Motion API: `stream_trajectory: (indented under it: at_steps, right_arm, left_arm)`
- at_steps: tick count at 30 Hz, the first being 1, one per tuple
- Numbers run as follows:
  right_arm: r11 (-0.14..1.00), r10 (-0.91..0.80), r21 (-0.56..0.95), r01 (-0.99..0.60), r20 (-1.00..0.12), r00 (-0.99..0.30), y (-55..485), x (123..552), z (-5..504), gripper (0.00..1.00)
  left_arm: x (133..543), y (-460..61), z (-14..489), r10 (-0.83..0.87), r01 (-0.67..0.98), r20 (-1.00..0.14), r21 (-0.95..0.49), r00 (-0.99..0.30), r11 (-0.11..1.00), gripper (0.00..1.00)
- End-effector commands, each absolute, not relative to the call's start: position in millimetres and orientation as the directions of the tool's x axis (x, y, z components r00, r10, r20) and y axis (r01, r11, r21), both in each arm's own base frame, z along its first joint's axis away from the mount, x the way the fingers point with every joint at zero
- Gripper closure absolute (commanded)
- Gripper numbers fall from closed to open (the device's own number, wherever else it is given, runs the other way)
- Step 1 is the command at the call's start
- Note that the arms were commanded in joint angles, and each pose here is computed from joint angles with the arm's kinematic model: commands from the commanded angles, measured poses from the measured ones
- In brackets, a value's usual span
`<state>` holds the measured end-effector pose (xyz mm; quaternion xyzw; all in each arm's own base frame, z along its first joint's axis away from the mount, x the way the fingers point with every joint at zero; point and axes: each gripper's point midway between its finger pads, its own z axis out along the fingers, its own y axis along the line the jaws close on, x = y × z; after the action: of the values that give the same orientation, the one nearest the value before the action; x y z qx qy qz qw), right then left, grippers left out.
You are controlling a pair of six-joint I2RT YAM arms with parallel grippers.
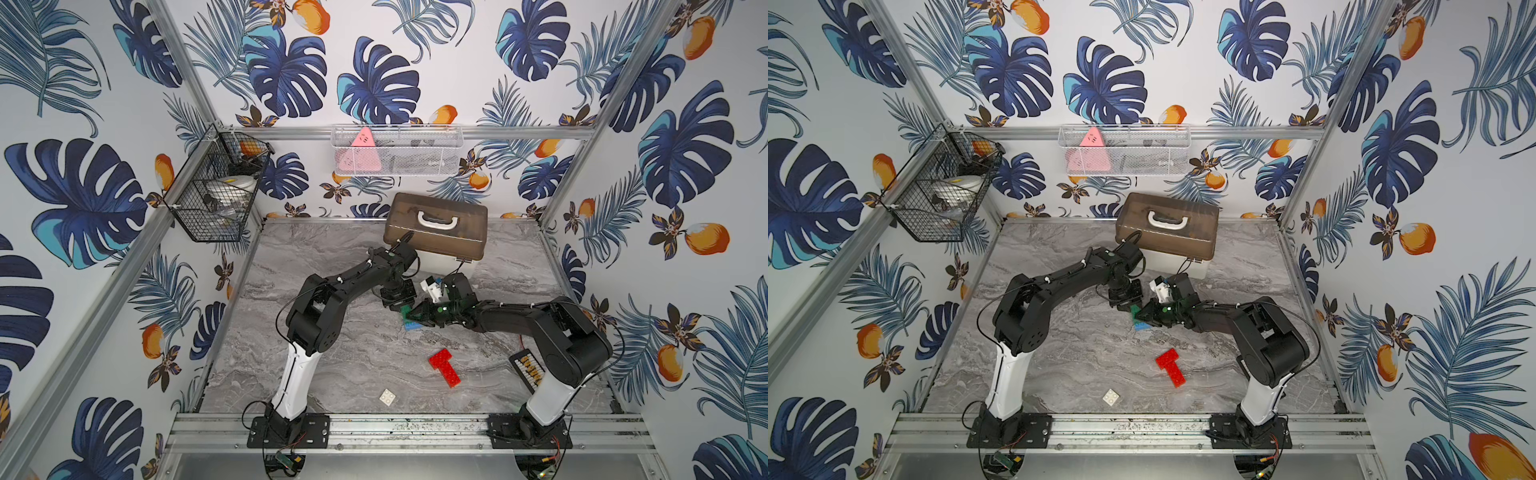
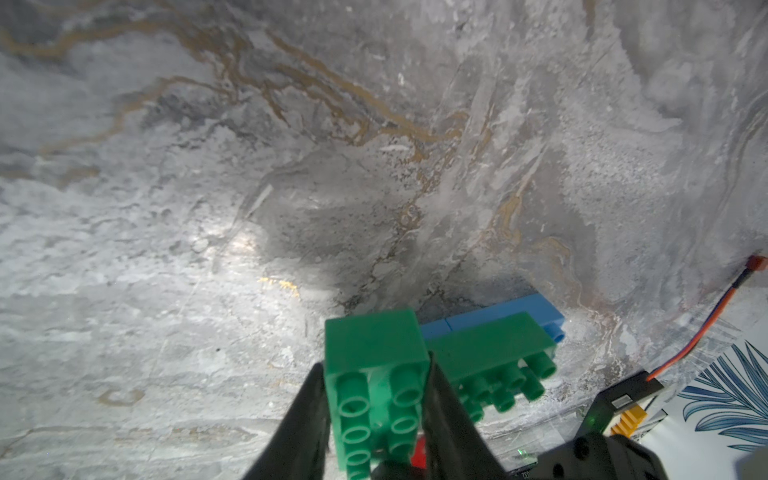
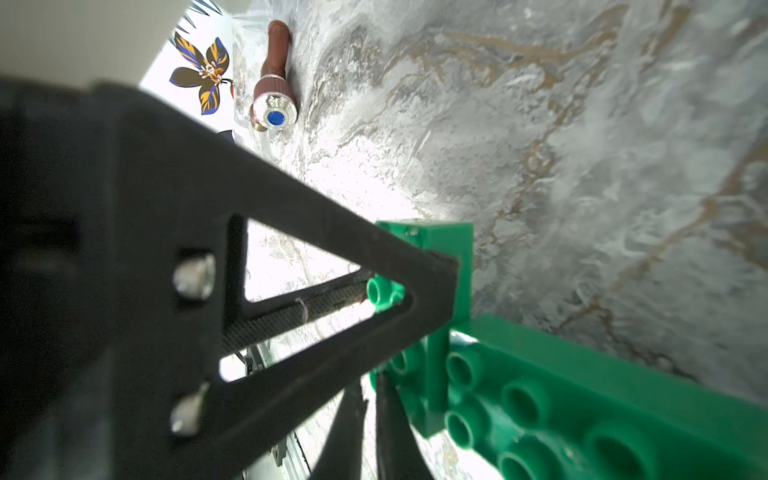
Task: Assemble a small pinwheel with lego
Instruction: Assemble the lego brick with the lego brick.
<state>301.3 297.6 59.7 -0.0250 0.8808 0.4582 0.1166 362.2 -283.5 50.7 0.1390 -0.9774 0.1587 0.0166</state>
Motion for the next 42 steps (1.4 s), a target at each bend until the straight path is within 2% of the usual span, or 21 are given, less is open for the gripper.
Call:
stream_trajectory:
  at_steps: [1,11,18,22,30,35,42]
  right_arm:
    - [0.638,0.058,0.758,-0.137,-0.224,-0.973,289.0,300.9,48.9,0.89]
    - [0.718,0.067,0.692,-0.073,-0.173,-0.983,274.2,295.4,29.0,0.89]
    - [0.757,0.100,0.654,0.011,-0.100,-0.990,261.1,290.8,11.2,0.91]
    - [0.775,0.102,0.632,0.021,-0.093,-0.990,257.1,290.9,9.0,0.91]
    - [0.790,0.111,0.612,0.046,-0.069,-0.991,250.7,287.1,3.2,0.93]
    - [0.794,0.110,0.606,0.053,-0.058,-0.992,250.0,285.4,-0.1,0.93]
    - [0.793,0.130,0.604,0.081,-0.038,-0.991,246.0,286.0,-5.0,0.94]
  left_arm:
    - [362.3,-283.3,54.1,-0.283,-0.291,0.072,-0.308,-0.956,0.906,1.00]
    - [360.6,-286.9,56.2,-0.293,-0.303,0.080,-0.336,-0.953,0.892,0.98]
    - [355.6,-290.4,51.8,-0.291,-0.312,0.112,-0.348,-0.950,0.884,0.89]
    - [355.8,-287.2,53.4,-0.295,-0.309,0.093,-0.343,-0.951,0.887,0.86]
    - [358.8,-287.6,60.6,-0.303,-0.313,0.084,-0.350,-0.949,0.883,0.83]
    - [359.8,-289.7,64.9,-0.306,-0.315,0.083,-0.361,-0.948,0.878,0.76]
    - [355.1,-287.7,58.2,-0.307,-0.323,0.102,-0.354,-0.946,0.878,0.55]
